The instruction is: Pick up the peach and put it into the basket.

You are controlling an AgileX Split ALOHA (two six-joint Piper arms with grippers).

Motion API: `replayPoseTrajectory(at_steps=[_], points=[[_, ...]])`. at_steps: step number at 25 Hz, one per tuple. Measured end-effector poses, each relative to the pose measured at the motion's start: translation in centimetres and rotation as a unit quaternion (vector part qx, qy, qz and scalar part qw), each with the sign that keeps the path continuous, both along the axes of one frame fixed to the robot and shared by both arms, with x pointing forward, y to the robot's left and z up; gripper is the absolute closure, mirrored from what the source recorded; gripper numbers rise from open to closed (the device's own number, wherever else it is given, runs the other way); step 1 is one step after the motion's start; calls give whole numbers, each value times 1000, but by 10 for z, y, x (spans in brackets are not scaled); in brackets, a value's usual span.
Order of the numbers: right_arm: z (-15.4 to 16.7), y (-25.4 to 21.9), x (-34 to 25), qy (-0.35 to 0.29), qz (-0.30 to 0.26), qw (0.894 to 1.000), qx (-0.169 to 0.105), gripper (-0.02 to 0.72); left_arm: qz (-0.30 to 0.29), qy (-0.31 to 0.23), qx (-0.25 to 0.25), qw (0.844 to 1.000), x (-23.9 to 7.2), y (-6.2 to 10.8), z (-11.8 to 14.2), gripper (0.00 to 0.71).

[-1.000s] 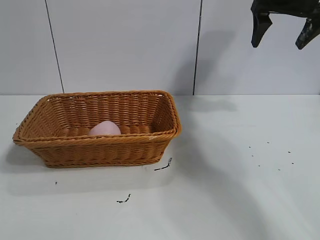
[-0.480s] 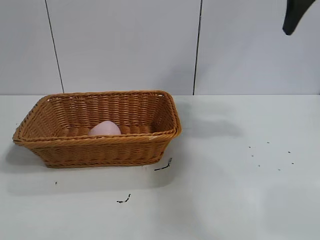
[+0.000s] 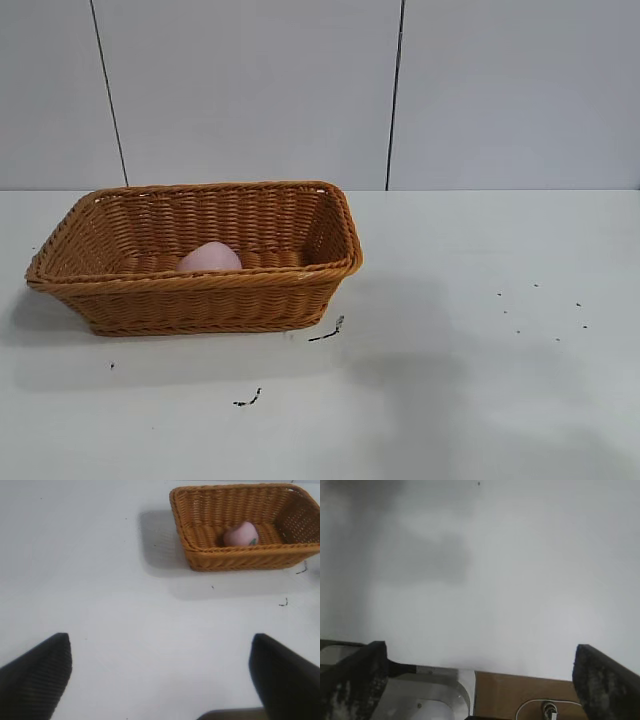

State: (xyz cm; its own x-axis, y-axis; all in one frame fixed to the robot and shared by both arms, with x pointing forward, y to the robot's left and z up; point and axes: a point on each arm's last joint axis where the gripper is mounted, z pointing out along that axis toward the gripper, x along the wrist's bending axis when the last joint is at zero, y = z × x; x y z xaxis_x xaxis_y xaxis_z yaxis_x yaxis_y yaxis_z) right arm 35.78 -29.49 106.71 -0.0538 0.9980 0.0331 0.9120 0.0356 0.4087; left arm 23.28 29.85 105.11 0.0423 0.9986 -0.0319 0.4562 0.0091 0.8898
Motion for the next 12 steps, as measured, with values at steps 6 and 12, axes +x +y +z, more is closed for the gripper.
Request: replayPoseTrajectory(at_steps=[6,12], points=[[-23,1,-61,-145,-3,989,-2,8,0,0,0,1000,0,0,0,17],[-14,1,-99,-277,-4,961,-3,8,0,0,0,1000,0,0,0,17]])
